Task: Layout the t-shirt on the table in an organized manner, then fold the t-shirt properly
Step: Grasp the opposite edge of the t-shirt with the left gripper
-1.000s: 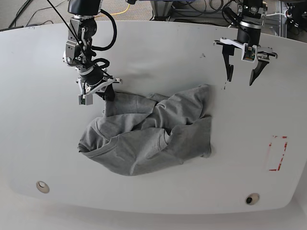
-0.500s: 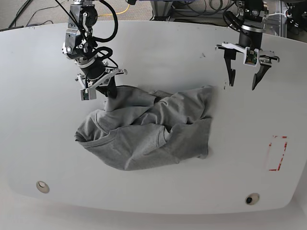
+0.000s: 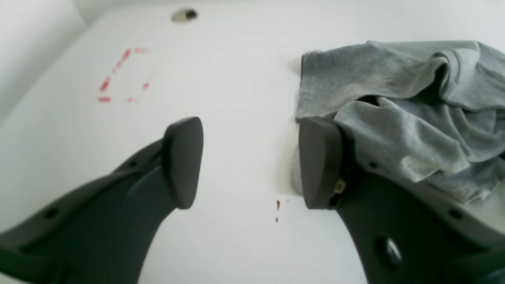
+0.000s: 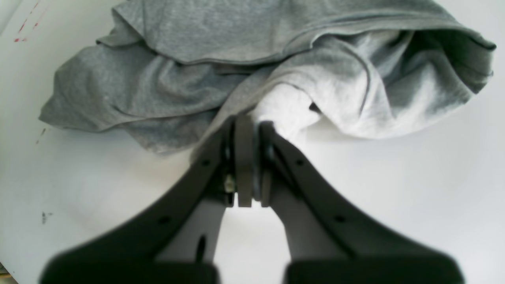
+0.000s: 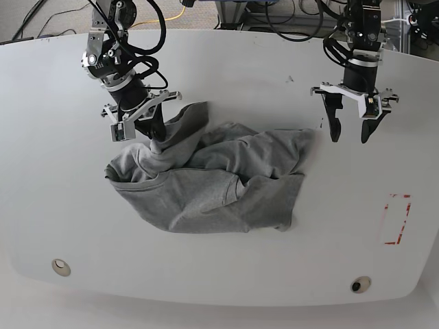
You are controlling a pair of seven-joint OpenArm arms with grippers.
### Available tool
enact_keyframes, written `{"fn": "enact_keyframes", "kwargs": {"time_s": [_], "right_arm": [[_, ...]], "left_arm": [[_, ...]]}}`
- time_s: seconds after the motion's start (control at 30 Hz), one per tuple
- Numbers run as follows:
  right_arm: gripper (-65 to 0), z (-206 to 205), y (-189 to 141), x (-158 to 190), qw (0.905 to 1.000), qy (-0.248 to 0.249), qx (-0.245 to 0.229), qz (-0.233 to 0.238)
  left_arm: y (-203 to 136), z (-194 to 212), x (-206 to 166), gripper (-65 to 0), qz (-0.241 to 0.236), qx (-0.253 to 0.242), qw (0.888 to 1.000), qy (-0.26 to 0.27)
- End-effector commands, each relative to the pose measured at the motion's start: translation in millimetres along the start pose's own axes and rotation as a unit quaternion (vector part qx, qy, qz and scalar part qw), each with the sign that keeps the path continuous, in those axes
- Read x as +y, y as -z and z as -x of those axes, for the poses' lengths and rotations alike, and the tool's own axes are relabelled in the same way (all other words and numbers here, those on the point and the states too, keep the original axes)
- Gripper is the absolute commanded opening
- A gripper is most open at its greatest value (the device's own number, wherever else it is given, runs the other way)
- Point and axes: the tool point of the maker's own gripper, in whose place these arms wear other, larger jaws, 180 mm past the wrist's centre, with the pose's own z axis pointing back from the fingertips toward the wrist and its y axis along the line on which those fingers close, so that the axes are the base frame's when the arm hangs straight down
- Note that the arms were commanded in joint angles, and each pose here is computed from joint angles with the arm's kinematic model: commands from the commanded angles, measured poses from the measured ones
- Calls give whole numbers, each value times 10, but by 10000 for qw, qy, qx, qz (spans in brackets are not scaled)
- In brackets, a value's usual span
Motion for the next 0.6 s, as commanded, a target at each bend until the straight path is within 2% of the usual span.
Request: {"fn": "enact_keyframes", "kwargs": {"time_s": [0.0,0.27,0.43,0.57], "right_arm": [[-650,-141,-24,12,9997,-57,-244,-47],[-650,-142,-26,7,9997,-56,-246,-39],[-650,-141,-24,12,9997,-57,-244,-47],[-650,-141,-24,12,9997,-57,-244,-47]], "left_arm": [[94,-178,9,-285,21,-202,9996,-189],[321,-162,42,-281,89,136,9952,-962],[514,42,83,-240,72,450,9899,-1340],[619,184,132,-219,7,614,9876,-1445]]}}
